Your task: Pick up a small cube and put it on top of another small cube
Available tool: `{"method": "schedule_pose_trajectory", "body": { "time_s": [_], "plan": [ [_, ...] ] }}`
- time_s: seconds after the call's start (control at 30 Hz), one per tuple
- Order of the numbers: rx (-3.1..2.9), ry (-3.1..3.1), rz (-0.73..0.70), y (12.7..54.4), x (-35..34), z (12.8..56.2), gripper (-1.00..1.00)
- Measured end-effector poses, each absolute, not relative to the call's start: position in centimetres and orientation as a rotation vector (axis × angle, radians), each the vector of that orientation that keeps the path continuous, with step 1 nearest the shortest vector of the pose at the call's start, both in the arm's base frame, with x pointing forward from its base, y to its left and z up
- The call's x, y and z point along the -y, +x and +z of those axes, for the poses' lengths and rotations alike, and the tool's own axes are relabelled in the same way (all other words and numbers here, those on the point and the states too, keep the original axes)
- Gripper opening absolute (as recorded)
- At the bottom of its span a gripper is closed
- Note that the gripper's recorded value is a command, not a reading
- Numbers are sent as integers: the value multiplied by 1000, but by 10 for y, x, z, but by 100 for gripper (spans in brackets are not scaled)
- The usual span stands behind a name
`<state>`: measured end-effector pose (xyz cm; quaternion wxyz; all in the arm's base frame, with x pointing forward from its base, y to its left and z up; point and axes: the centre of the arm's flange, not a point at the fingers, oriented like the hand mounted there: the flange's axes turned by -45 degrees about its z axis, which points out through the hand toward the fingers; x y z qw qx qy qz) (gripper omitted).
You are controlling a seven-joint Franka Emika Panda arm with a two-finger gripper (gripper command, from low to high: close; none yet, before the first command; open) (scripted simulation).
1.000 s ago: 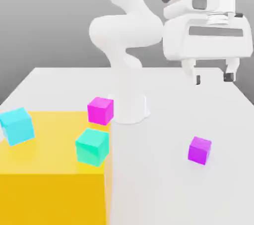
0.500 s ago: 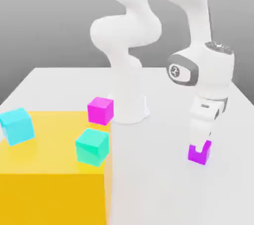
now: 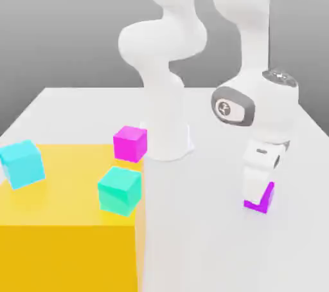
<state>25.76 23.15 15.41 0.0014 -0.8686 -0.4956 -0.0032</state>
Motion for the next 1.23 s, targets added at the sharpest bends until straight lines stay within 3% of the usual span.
{"method": "schedule_pose_trajectory", "body": {
  "time_s": [0.27, 0.43, 0.7, 0.97, 1.1, 1.13, 1.23],
  "plan": [
    [1566, -2724, -2, 255, -229, 194, -100],
    [1340, -2877, 2, 307, -194, 237, -100],
    [795, -3093, 1, 377, -88, 341, -100],
    [215, -3137, 0, 372, 46, 446, -100],
    [158, -3132, 0, 368, 60, 408, -100],
    [156, -3132, 0, 367, 60, 399, 100],
    [156, -3132, 0, 367, 60, 399, 100]
  ]
}}
